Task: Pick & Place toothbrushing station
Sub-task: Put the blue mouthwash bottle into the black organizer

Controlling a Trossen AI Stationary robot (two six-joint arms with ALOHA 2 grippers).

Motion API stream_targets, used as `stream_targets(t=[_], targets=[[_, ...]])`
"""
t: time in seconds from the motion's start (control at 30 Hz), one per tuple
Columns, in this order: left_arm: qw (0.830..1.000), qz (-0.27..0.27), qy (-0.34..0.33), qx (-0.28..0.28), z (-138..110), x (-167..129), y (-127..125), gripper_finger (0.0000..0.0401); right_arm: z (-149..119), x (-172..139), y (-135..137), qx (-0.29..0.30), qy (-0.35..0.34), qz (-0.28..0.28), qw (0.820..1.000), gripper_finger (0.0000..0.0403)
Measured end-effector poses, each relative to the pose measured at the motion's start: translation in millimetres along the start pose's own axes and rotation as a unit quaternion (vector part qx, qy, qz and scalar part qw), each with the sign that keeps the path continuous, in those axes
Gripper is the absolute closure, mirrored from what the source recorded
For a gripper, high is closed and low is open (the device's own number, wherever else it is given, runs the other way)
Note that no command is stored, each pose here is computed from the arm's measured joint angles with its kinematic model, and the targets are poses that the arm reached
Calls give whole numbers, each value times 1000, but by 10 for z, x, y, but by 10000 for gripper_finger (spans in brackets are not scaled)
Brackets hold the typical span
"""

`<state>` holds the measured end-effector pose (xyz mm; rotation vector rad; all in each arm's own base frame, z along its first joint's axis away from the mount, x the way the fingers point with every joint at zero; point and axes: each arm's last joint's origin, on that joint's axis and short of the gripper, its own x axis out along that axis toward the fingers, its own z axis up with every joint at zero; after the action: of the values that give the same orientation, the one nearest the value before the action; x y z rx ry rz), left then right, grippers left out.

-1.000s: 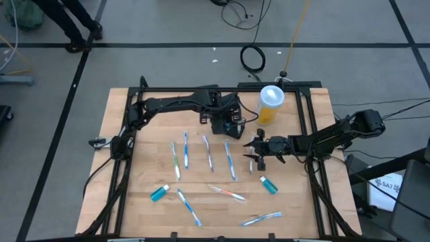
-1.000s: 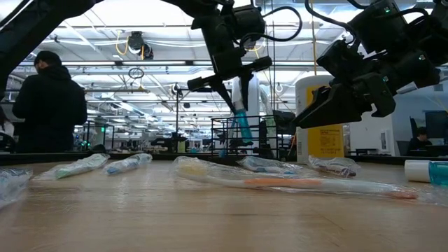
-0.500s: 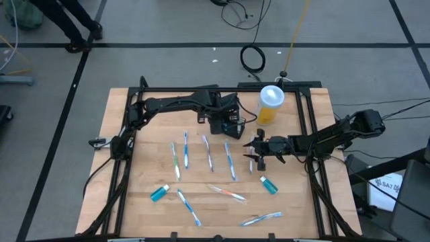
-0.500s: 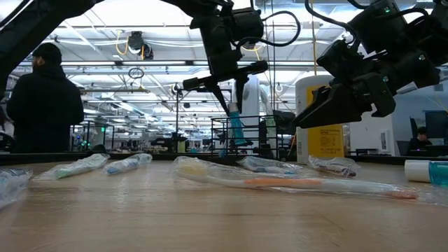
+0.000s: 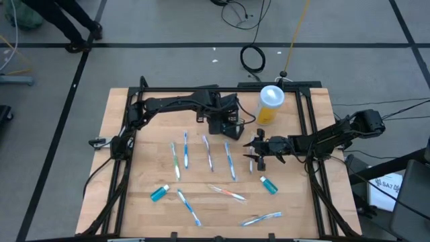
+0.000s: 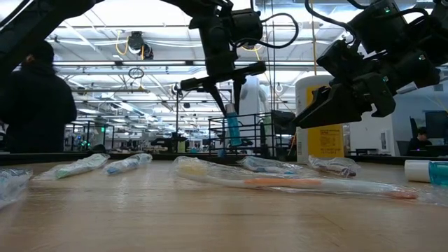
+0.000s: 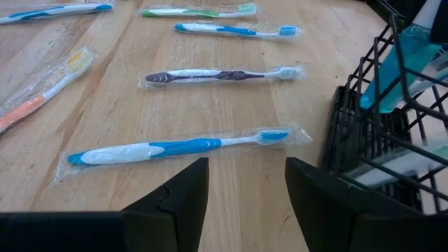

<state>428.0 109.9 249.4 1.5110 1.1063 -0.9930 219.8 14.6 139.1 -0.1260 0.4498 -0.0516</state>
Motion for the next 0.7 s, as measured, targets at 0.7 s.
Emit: stream_targets(t=[0.7], targets=[[1000,12,8,-22,149,-18,77,288,0,0,0,0,0,0,1000,222]])
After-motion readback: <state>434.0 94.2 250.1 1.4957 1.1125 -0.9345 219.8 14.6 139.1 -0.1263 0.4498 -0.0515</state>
